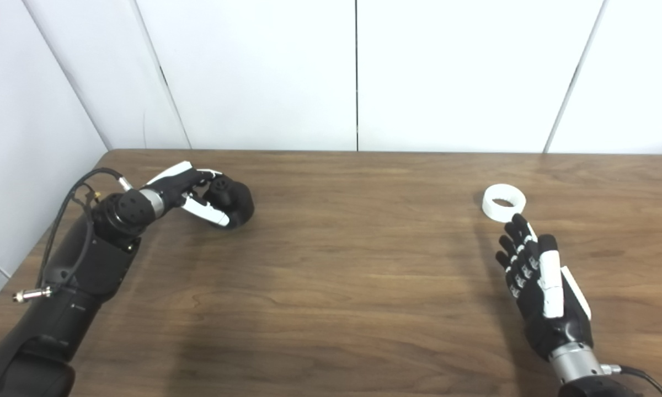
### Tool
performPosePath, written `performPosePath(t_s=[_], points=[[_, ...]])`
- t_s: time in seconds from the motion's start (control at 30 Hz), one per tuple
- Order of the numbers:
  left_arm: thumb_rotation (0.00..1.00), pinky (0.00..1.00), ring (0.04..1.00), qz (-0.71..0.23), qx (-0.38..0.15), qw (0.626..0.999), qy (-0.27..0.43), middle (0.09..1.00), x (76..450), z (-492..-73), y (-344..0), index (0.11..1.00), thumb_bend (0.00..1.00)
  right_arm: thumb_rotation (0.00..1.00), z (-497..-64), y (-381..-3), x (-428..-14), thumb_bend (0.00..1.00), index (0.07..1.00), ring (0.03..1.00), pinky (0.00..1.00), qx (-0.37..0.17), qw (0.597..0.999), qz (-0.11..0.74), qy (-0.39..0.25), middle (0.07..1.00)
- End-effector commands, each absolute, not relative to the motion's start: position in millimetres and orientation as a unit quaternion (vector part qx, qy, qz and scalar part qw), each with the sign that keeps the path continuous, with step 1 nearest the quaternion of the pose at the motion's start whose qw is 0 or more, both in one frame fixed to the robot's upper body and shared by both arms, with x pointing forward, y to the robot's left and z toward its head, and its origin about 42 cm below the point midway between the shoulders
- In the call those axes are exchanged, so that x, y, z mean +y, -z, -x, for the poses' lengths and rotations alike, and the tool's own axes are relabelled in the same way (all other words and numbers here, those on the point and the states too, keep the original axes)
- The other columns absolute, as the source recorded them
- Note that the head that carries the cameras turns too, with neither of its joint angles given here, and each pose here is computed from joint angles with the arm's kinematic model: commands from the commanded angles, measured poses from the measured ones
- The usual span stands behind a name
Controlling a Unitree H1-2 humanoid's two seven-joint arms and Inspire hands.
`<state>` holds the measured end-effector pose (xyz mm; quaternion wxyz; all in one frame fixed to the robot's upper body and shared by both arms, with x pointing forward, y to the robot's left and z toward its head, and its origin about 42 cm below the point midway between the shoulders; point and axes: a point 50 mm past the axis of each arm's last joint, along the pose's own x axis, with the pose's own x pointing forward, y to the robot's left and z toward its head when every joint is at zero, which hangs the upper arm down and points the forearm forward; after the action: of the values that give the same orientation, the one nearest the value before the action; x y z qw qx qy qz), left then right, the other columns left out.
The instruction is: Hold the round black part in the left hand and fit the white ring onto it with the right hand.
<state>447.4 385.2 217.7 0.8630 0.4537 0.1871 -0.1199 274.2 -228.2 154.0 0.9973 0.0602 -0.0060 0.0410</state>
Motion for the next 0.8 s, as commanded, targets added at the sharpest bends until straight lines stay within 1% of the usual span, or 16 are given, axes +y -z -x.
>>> performPosePath(t_s=[0.0,0.03,0.17,0.47,0.57,0.67,0.77], points=[[0.18,0.94,0.994,-0.474,0.135,0.865,0.092,0.966,388.1,-462.9,-259.1,0.894,1.00,1.00,-277.6,-171.5,-227.7,0.68,1.000,1.000,1.00,-0.052,0.995,-0.059,-0.055,1.000],[0.18,0.97,0.999,-0.477,0.136,0.864,0.091,0.980,387.6,-462.3,-259.6,0.891,1.00,1.00,-277.6,-171.8,-227.6,0.68,1.000,1.000,1.00,-0.052,0.995,-0.059,-0.055,1.000],[0.18,0.99,1.000,-0.489,0.136,0.857,0.092,0.999,387.8,-460.0,-259.1,0.880,1.00,1.00,-277.4,-172.3,-227.6,0.68,1.000,1.000,1.00,-0.054,0.995,-0.058,-0.058,1.000],[0.15,0.99,1.000,-0.508,0.134,0.846,0.090,1.000,388.9,-456.1,-257.1,0.859,0.99,1.00,-277.3,-172.8,-228.8,0.69,1.000,1.000,1.00,-0.058,0.995,-0.057,-0.061,1.000],[0.14,1.00,1.000,-0.512,0.132,0.844,0.087,1.000,389.2,-456.3,-256.4,0.852,0.99,1.00,-277.3,-173.2,-229.7,0.68,1.000,1.000,1.00,-0.059,0.995,-0.052,-0.062,1.000],[0.14,1.00,1.000,-0.516,0.125,0.843,0.088,1.000,388.4,-455.8,-256.2,0.829,0.98,1.00,-277.3,-173.4,-229.8,0.68,1.000,1.000,1.00,-0.058,0.995,-0.052,-0.063,1.000],[0.14,1.00,1.000,-0.517,0.125,0.843,0.086,1.000,388.5,-456.0,-255.2,0.824,0.97,1.00,-277.2,-172.9,-230.2,0.69,1.000,1.000,1.00,-0.058,0.995,-0.051,-0.063,1.000]])
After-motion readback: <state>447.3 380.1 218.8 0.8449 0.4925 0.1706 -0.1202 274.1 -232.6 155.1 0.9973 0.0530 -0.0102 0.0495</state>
